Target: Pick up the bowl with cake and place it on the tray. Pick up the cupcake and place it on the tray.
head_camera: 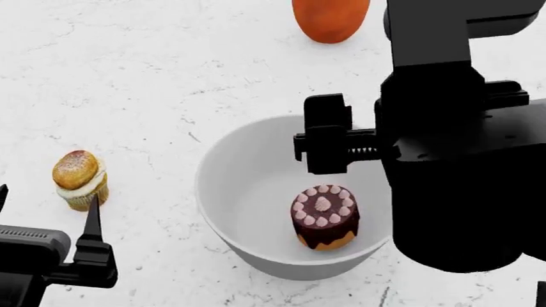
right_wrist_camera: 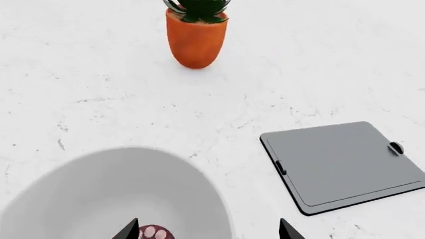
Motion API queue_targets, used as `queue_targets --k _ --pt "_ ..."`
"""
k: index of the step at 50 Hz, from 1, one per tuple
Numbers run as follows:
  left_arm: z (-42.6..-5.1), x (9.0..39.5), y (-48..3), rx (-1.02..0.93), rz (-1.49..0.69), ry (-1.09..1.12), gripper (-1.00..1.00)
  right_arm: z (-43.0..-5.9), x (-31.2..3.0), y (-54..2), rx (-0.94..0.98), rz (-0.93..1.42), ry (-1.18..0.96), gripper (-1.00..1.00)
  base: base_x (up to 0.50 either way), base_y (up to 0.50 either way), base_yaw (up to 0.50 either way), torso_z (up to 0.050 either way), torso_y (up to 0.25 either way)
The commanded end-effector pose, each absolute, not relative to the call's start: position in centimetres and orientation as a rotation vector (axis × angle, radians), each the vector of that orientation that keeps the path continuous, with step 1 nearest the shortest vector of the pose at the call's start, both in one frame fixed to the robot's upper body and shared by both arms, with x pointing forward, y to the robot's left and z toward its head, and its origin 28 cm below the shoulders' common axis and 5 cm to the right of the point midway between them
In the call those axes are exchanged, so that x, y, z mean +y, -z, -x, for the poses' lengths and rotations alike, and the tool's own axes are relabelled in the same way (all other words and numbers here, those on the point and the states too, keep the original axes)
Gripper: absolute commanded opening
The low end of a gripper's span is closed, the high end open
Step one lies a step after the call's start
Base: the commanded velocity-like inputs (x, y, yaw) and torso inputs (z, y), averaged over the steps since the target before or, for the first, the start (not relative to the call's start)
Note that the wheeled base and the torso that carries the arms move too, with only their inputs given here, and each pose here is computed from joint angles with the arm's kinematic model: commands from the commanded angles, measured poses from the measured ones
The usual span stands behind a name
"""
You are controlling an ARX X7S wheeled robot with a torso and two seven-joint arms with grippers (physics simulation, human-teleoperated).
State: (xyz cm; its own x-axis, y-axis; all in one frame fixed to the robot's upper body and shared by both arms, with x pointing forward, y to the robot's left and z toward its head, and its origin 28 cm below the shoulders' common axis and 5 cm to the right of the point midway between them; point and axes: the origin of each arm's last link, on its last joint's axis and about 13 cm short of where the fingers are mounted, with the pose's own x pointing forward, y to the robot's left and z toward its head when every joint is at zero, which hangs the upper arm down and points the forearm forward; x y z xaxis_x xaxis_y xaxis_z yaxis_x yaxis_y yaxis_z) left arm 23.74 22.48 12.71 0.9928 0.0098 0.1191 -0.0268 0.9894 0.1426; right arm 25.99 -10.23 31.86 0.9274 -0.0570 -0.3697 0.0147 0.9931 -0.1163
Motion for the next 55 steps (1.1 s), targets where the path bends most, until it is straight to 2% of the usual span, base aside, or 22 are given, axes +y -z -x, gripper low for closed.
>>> queue_targets --k 1,15,55 --pt "-23.5 22.7 -12.8 -0.123 -0.138 -0.024 1.00 -27.1 -10.7 -32.4 0.473 0.098 0.099 1.00 0.00 0.00 0.00 0.000 0.000" --pt "-23.9 22.6 -12.6 -0.119 -0.132 -0.013 1.00 -28.7 -10.8 -30.0 0.523 0.116 0.105 1.00 0.00 0.00 0.00 0.000 0.000" --pt "-23.7 22.6 -12.6 -0.119 -0.134 -0.015 1.00 -30.2 -10.8 -26.3 0.685 0.092 0.101 1.00 0.00 0.00 0.00 0.000 0.000"
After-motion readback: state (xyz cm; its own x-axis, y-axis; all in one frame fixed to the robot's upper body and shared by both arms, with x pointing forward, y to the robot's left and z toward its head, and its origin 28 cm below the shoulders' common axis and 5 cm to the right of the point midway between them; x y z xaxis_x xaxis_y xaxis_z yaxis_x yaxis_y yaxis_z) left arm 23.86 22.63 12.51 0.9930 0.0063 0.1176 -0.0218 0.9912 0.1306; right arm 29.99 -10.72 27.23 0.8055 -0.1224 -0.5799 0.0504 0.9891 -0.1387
